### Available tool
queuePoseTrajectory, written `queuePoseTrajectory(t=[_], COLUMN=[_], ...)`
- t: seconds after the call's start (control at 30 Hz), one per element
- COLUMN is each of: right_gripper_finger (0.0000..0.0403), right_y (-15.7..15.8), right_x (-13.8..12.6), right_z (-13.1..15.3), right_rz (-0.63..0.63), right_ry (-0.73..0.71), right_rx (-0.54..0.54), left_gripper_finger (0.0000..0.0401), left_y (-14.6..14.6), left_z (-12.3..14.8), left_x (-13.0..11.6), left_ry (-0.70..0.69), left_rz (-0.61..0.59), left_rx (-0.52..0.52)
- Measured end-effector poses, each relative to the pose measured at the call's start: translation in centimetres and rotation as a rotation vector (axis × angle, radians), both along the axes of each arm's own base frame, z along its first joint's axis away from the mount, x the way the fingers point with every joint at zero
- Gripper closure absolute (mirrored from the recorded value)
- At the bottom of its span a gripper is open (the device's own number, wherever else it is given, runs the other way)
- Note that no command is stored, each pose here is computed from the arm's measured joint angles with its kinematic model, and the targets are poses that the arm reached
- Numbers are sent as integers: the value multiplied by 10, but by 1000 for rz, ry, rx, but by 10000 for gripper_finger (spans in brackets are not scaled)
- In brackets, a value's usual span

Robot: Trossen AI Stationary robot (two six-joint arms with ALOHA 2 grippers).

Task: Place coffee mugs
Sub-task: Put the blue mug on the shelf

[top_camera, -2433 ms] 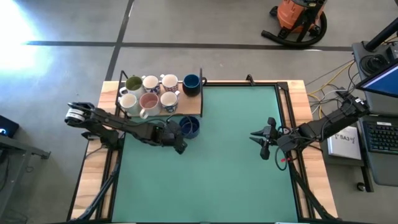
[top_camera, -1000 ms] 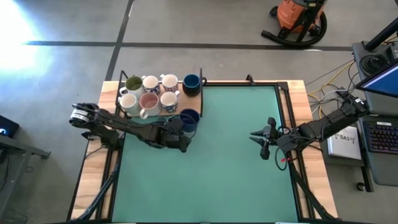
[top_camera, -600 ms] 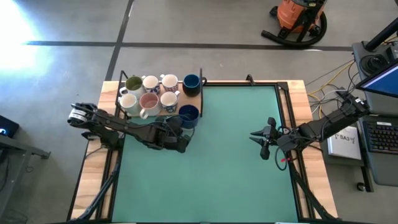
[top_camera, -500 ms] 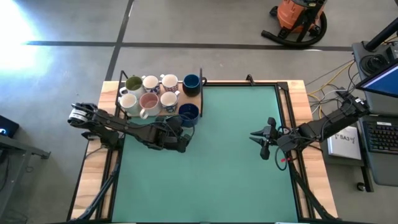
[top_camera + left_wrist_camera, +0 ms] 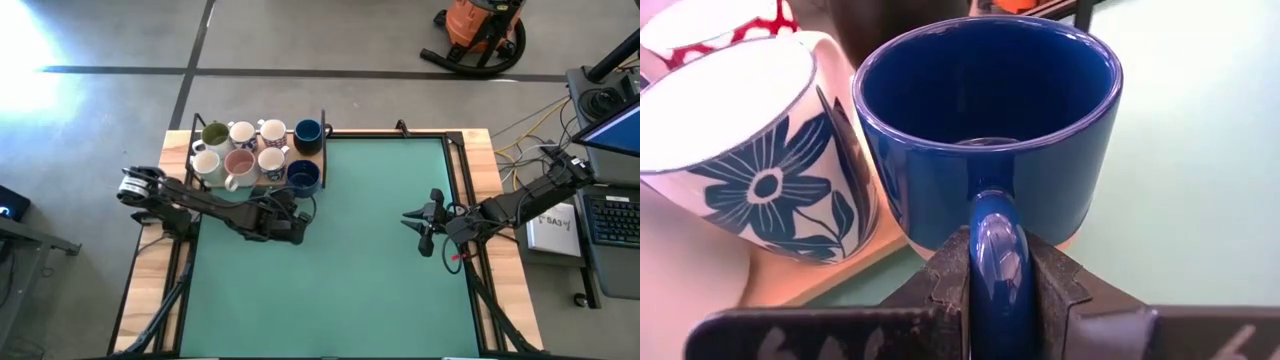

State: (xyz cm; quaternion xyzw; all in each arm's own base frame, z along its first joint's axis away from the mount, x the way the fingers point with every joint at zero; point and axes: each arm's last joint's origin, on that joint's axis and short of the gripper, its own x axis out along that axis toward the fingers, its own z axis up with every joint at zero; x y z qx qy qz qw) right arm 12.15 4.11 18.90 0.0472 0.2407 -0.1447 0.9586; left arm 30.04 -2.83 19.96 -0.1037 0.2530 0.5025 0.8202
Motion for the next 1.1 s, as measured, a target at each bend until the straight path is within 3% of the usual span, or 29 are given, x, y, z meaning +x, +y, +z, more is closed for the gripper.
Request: queuePoseTrajectory(t=[1.1], right_gripper_finger=[316], right_y=[0], right_x=[0], right_z=[0], right_rz=[0], right_ry=[0], right_rx=[0], left_gripper_finger=[363], left_y=[40], left_z=[-19], left_x=[20], left_ry=[60], left_rz=[54], left_rx=[63])
